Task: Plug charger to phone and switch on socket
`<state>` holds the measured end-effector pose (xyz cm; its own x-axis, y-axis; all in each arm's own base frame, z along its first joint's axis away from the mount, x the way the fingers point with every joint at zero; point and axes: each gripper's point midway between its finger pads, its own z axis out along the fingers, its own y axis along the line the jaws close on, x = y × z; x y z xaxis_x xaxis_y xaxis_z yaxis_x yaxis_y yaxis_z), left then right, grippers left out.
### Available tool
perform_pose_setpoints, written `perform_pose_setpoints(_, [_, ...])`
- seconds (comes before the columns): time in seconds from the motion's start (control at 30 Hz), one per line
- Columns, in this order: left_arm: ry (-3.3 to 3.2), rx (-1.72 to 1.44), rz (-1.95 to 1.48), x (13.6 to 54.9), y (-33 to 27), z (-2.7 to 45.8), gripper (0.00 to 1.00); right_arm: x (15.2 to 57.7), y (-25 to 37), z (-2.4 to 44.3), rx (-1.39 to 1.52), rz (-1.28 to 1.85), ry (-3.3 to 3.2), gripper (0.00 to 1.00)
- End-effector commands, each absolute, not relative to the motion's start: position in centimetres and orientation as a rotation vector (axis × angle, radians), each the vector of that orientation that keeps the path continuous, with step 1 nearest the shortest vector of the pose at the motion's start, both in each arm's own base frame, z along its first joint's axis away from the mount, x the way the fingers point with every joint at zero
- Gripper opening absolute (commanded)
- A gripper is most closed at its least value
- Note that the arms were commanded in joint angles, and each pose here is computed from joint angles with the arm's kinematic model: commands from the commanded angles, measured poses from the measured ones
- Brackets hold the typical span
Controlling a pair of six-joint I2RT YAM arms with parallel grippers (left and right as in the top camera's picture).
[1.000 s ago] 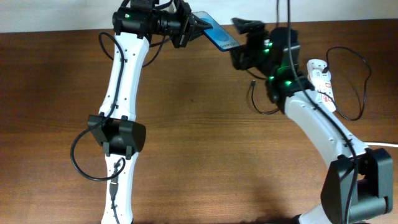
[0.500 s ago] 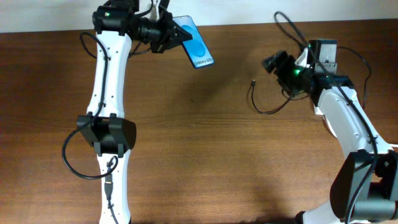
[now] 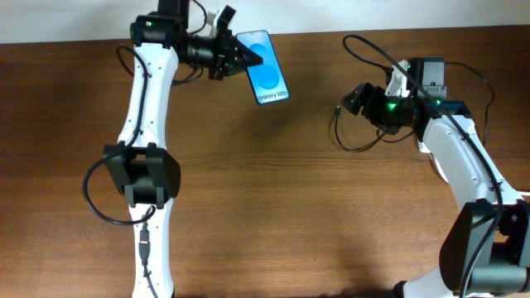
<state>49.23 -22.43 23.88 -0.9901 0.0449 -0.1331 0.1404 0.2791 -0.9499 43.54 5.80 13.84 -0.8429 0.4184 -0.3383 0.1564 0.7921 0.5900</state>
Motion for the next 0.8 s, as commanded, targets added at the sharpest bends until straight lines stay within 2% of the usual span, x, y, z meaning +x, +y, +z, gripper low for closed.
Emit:
perform_pose_setpoints(0.0, [2.281, 0.155, -2.223, 47.6, -22.5, 27.2, 0.00, 43.5, 6.2, 14.7, 0.394, 0.802, 2.506, 0.85])
perform_pose_setpoints(0.47, [2.585, -0.705, -2.502, 45.9, -22.3, 27.4, 0.00, 43.4, 6.2, 14.6, 0.400, 0.803, 2.510, 0.85])
perform_pose_setpoints(0.67, [2.580, -0.719, -2.501, 46.1, -22.0, 27.4, 0.00, 43.2, 6.2, 14.5, 0.405, 0.801, 2.519, 0.85])
perform_pose_setpoints(0.77, [2.543, -0.569, -2.475, 46.2, -22.0, 27.4, 0.00, 43.3, 6.1, 14.4, 0.405, 0.797, 2.519, 0.85])
